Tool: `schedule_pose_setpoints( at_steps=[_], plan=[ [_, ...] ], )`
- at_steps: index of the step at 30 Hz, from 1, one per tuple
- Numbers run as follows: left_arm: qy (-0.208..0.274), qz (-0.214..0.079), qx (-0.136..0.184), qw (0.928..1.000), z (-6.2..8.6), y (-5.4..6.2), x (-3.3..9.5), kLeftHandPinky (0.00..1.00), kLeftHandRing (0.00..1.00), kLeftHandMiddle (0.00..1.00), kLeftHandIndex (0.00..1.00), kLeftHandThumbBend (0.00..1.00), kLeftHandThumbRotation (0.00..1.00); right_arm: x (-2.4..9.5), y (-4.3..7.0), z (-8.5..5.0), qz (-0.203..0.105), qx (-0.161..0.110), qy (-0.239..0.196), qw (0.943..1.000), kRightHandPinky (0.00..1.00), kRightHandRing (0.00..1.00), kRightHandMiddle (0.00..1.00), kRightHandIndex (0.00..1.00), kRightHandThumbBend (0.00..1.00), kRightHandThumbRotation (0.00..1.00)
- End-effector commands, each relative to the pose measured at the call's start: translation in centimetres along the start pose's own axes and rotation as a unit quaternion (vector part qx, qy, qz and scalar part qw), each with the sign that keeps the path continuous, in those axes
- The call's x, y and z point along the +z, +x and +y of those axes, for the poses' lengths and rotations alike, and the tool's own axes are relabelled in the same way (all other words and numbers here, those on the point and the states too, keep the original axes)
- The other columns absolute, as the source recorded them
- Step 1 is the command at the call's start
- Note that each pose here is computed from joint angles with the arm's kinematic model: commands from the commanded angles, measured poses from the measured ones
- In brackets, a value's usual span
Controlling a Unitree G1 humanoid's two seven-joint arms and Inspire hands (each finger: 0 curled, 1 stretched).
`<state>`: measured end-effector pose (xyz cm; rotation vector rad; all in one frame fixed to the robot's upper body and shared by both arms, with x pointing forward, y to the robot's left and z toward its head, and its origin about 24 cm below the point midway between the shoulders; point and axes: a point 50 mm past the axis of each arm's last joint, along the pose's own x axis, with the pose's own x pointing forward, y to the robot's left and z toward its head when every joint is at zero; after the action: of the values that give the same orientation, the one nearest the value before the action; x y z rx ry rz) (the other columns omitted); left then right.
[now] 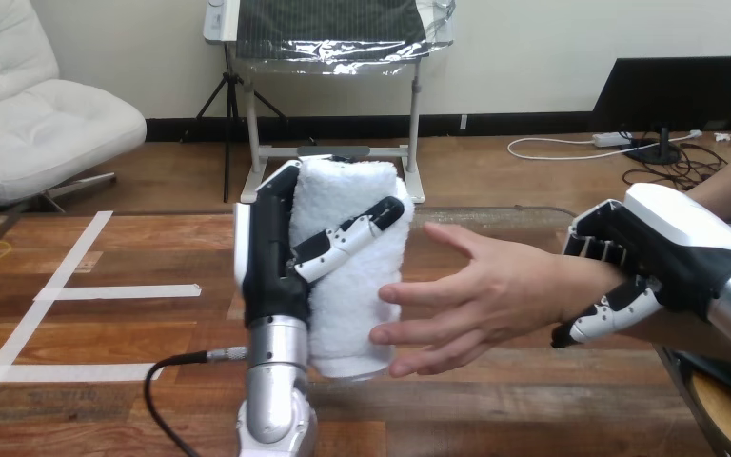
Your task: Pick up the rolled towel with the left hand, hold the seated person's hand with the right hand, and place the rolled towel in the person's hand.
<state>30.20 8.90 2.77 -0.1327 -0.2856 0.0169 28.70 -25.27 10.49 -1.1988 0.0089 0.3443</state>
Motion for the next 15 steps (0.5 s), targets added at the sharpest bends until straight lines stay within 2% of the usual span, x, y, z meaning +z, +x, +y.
schedule_pose_setpoints(
  at_steps=[1,15],
  plan=[
    [-0.034,-0.087,-0.028,0.9952,-3.2,3.2,3.6,0.26,0.30,0.36,0.42,0.54,0.00,0.9,0.8,-1.2,-0.011,-0.033,0.024,0.9991,0.32,0.35,0.38,0.39,0.90,0.17],
    [-0.068,-0.090,-0.033,0.9931,-5.3,3.7,4.2,0.26,0.30,0.37,0.42,0.55,0.00,1.6,1.2,-1.3,-0.019,-0.034,0.027,0.9989,0.31,0.34,0.38,0.39,0.92,0.19]
  ],
)
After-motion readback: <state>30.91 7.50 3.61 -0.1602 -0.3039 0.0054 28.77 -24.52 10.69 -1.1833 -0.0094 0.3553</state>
